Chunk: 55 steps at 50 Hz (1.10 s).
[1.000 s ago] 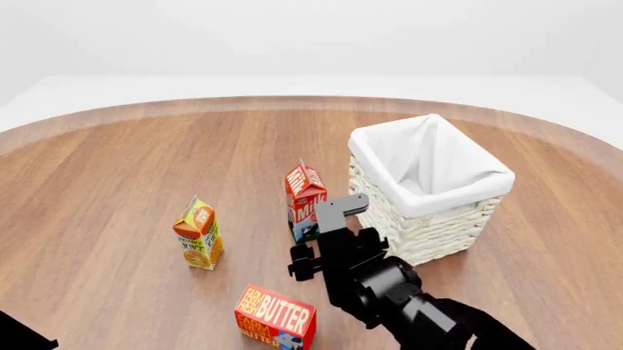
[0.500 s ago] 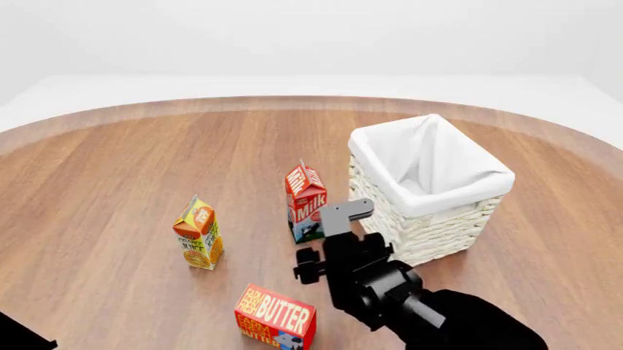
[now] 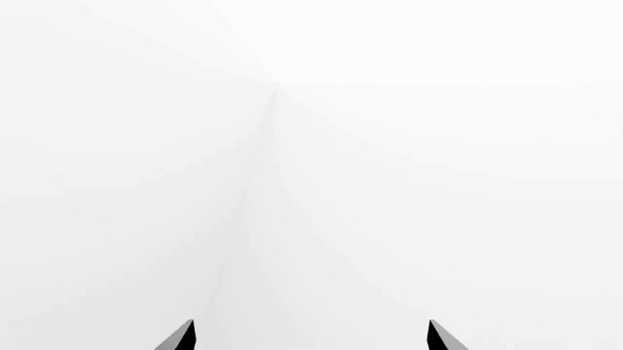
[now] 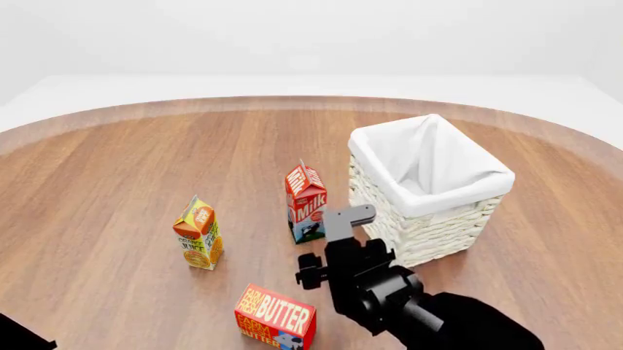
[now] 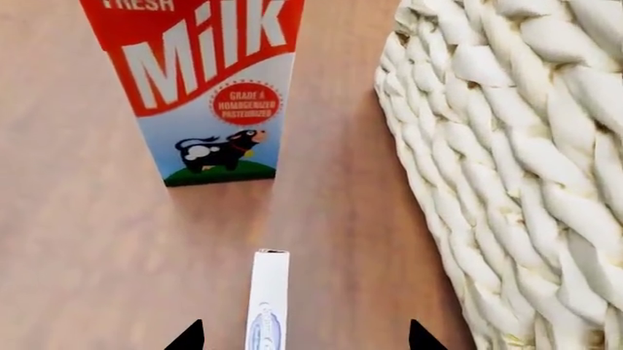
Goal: Pick up the cream cheese box and the butter, and put them in the basket.
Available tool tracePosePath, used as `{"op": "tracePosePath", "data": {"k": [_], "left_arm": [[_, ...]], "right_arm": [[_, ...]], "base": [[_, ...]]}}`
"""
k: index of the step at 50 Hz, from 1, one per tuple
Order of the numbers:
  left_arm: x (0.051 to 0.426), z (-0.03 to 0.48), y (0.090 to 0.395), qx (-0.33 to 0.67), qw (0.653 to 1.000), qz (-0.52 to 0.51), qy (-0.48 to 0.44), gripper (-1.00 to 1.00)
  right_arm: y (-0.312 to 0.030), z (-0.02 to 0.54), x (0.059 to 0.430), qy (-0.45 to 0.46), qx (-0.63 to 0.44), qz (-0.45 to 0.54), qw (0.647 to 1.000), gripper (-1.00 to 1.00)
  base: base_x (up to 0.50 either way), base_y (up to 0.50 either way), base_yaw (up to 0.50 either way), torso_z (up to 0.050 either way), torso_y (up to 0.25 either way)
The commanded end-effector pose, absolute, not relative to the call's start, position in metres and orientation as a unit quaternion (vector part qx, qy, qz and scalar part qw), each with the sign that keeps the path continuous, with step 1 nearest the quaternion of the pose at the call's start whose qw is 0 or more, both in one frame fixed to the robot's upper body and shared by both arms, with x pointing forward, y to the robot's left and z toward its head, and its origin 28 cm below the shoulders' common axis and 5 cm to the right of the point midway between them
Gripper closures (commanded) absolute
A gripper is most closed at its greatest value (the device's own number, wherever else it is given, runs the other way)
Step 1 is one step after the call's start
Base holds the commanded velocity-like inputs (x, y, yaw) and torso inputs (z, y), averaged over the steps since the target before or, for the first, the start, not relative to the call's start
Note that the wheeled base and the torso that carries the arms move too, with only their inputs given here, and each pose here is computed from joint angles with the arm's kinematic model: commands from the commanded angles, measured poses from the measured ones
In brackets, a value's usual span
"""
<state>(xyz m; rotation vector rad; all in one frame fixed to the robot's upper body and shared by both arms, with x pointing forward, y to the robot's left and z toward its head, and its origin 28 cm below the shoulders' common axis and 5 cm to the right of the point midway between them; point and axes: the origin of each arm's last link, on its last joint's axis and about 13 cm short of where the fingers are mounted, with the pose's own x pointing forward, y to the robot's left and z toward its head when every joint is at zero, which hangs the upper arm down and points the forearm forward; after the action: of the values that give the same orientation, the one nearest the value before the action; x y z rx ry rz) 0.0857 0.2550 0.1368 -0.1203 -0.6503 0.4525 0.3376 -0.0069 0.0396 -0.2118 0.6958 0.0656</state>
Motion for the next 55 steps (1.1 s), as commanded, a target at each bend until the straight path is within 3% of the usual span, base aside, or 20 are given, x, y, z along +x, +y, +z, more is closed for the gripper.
{"op": "tracePosePath", "data": {"k": [1,55], "left_arm": [[0.0858,0.137,0.2542,-0.059,0.921,0.221,-0.317,-1.0],[0.0857,0.1364,0.2554,-0.059,0.92,0.222,-0.317,-1.0]], "right_arm": [[-0.0079,0.0356,0.3353,0.346,-0.104,0.033,0.932,-1.0],[-0.0038,0.0272,0.3269,0.362,-0.082,0.045,0.927,-1.0]], "base": [[0.0,0.0,0.0,0.0,0.0],[0.0,0.0,0.0,0.0,0.0]]}}
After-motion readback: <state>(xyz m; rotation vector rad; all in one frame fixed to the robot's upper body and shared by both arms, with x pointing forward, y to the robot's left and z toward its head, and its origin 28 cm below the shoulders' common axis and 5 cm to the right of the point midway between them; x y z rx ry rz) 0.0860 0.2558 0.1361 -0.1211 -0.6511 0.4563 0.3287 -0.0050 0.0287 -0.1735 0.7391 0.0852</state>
